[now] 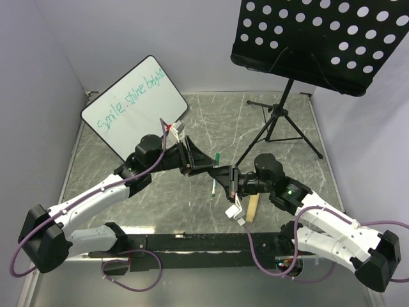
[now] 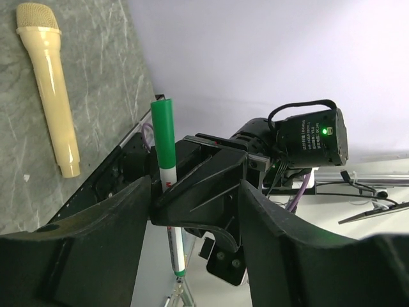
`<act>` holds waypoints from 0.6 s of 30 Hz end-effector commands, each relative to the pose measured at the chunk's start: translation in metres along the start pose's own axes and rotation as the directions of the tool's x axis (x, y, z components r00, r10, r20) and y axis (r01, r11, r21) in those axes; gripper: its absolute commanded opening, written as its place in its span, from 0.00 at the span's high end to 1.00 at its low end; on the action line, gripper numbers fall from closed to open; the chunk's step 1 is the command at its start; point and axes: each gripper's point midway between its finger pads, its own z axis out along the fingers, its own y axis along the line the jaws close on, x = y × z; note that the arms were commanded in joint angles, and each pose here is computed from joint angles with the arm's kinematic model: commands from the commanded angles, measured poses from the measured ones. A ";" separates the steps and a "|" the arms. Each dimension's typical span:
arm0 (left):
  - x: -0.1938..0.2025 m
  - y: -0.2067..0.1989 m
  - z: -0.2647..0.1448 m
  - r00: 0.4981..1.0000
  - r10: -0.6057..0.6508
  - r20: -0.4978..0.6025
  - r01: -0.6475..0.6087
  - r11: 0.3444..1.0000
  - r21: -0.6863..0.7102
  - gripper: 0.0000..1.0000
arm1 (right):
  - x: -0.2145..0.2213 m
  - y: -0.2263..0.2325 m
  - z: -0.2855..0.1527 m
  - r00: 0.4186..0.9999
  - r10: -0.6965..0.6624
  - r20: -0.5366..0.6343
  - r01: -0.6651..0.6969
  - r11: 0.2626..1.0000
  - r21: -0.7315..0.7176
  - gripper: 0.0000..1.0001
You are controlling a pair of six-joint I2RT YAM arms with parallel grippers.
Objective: Write a sentence on the whiteboard
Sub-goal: Insert the pen cap into the whiteboard marker.
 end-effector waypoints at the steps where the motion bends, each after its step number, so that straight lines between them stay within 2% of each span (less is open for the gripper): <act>1: 0.025 0.000 -0.008 0.993 -0.013 -0.118 0.009 0.999 -0.032 0.38 | 0.024 -0.013 -0.013 0.987 -0.097 -0.130 0.103 0.994 0.034 1.00; 4: 0.016 0.015 -0.018 0.998 0.028 -0.054 -0.036 0.988 -0.147 0.38 | 0.021 -0.006 -0.012 0.983 -0.135 -0.126 0.140 0.990 0.029 1.00; 5: 0.005 0.021 -0.021 0.998 0.057 0.014 -0.054 0.979 -0.194 0.37 | 0.019 -0.004 -0.012 0.982 -0.146 -0.123 0.151 0.988 0.028 1.00; 8: -0.009 0.026 -0.035 0.988 0.117 0.104 -0.086 0.960 -0.265 0.35 | 0.012 0.004 -0.010 0.977 -0.186 -0.106 0.189 0.982 0.026 1.00; 11: -0.013 0.025 -0.044 0.979 0.135 0.149 -0.094 0.963 -0.253 0.30 | 0.002 0.011 -0.010 0.968 -0.237 -0.085 0.239 0.971 0.021 1.00; 15: -0.008 0.027 -0.045 0.984 0.106 0.142 -0.077 0.978 -0.192 0.28 | -0.012 0.020 -0.010 0.968 -0.245 -0.045 0.246 0.969 0.012 1.00; 18: -0.008 0.023 -0.047 0.981 0.132 0.139 -0.106 0.978 -0.181 0.27 | -0.030 0.023 -0.010 0.959 -0.284 0.003 0.284 0.958 0.030 1.00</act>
